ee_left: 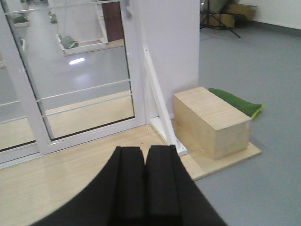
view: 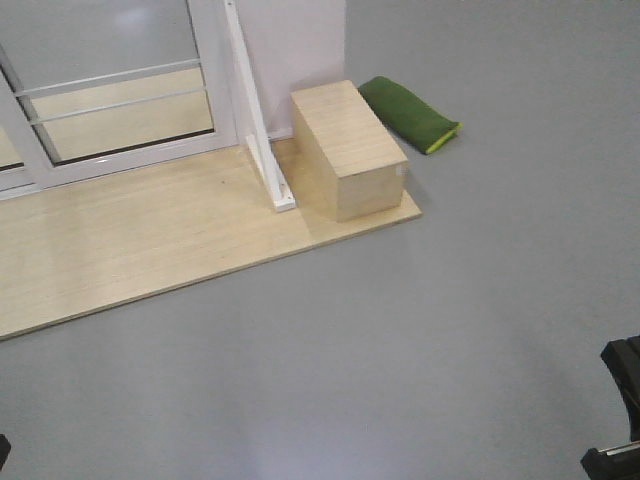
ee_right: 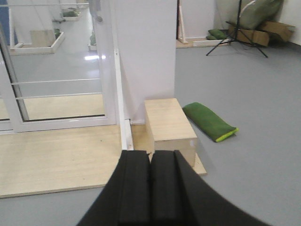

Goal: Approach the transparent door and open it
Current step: 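Turn and drive the base up to the white-framed glass sliding door, then stop the base facing the door with the grey handle ahead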

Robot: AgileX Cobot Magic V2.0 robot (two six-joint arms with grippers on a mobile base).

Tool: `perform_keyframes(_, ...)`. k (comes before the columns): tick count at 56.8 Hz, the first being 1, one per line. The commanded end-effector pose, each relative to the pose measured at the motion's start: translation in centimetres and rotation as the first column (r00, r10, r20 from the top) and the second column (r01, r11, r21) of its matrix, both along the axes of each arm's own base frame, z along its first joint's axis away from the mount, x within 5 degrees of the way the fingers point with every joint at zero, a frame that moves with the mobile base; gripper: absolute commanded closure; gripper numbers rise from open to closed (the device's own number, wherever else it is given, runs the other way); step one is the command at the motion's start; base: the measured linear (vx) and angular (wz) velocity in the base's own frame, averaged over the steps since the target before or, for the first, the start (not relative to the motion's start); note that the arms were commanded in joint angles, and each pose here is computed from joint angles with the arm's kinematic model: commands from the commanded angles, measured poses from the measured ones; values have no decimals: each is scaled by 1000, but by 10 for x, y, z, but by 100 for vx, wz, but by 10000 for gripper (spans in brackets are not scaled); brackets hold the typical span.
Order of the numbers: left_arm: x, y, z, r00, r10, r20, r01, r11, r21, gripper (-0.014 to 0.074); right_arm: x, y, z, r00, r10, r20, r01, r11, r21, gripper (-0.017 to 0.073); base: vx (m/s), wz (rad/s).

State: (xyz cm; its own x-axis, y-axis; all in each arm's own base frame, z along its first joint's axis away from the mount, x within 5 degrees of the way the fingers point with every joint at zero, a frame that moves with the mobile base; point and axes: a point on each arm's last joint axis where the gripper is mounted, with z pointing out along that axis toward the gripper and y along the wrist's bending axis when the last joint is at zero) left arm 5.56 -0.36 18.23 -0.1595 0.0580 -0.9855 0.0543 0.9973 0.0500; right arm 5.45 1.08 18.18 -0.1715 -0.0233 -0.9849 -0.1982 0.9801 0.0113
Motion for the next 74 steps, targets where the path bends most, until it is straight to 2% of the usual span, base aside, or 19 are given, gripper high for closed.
perform_keyframes(1,0,0,5,996,5,84,-4,1000,-14,591,0,0,7,995,-1,96,0,1000,10,564,56,53)
perform_keyframes(74,0,0,5,996,5,84,-4,1000,-14,591,0,0,7,995,-1,96,0,1000,10,564,52,37)
